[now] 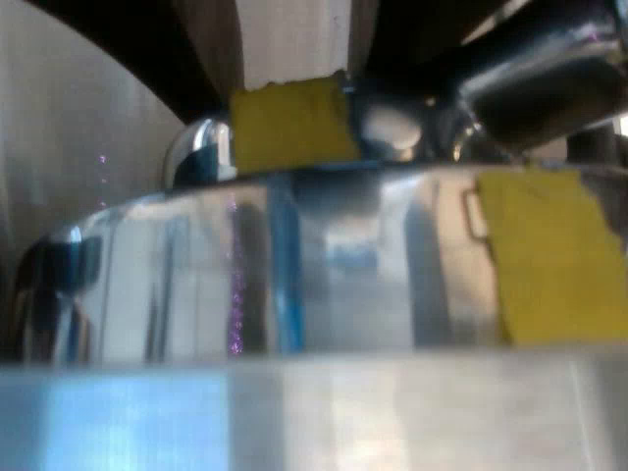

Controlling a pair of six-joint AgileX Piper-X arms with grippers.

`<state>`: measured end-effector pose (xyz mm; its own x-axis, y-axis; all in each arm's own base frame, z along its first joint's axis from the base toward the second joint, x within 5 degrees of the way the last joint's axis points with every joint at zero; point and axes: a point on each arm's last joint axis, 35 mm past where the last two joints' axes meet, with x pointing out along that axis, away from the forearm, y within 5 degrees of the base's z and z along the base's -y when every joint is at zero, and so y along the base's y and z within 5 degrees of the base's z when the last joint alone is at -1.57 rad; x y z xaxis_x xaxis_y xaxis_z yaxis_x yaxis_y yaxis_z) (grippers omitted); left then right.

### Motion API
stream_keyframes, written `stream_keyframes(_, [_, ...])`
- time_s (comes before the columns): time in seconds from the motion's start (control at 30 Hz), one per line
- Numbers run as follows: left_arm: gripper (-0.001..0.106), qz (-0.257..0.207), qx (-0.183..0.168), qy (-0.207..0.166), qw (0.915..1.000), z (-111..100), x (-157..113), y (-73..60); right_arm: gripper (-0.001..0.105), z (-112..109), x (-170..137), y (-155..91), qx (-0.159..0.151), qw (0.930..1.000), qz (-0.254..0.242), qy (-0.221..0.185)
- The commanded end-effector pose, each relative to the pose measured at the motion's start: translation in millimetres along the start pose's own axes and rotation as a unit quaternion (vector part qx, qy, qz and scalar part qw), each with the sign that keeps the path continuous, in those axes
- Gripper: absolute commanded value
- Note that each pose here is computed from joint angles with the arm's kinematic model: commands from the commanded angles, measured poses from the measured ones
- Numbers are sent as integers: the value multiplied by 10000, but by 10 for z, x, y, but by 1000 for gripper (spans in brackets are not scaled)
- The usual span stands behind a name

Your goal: Put the handle in the coffee machine

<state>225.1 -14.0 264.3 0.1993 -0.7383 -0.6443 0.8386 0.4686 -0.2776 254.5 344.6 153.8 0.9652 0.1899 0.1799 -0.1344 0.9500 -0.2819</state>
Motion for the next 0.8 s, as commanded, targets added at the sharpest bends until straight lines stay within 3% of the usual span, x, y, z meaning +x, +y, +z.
stream_keyframes(0.03, [0,-427,-99,-105,9990,24,49,-101,29,253,54,-89,504,9973,-218,-483])
stream_keyframes(0.5, [0,-685,-357,-298,9966,23,36,-177,30,254,45,-84,512,9973,-262,-453])
stream_keyframes(0.67, [0,-722,-386,-307,9962,10,44,-181,30,219,9,-52,369,9976,-579,-55])
stream_keyframes(0.8, [0,-754,-442,-278,9958,-49,67,-208,30,203,-66,53,169,9991,-374,105])
